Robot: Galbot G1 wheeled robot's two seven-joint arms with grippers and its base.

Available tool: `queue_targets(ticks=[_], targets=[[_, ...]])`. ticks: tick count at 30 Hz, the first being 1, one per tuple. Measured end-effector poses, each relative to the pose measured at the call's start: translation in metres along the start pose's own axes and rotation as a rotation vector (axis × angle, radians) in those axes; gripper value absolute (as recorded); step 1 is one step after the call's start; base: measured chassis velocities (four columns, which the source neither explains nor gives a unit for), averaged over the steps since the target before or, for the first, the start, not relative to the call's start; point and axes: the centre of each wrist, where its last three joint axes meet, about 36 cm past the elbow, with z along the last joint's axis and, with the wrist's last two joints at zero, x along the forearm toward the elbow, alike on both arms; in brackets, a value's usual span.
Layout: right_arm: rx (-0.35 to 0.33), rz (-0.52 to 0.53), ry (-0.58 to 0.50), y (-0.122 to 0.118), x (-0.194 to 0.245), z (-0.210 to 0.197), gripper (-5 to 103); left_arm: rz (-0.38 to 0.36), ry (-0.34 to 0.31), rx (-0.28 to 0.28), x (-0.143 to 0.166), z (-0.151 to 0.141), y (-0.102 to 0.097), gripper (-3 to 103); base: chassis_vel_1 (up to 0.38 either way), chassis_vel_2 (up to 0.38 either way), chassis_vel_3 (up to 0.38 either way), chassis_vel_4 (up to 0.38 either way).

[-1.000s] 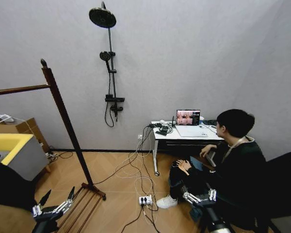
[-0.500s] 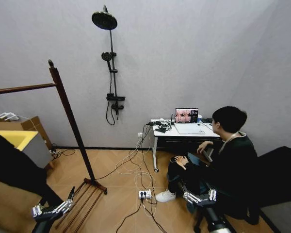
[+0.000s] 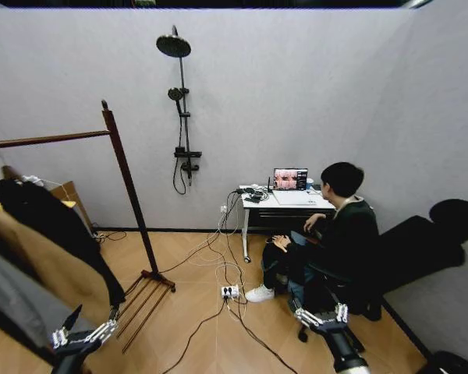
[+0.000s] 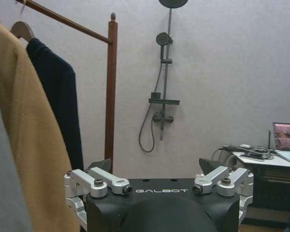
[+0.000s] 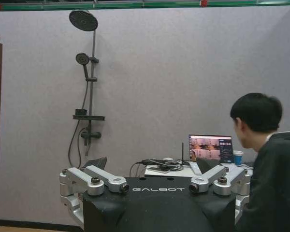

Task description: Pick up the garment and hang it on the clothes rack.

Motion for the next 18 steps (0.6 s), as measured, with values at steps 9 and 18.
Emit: queue_targets(ticks=[9, 18], targets=[[0.000, 0.000, -0.001, -0.0001, -0.0003, -0.0001, 100, 0.001, 0.000, 0.000, -0.0001, 0.0000, 0.0000, 100, -0.085, -0.015, 0.020, -0.050], [0.000, 0.000, -0.001, -0.0001, -0.0001, 0.0000, 100, 0.001, 0.000, 0.000, 0.0000, 0.0000, 0.0000, 100, 0.012, -0.005, -0.011, -0.006]])
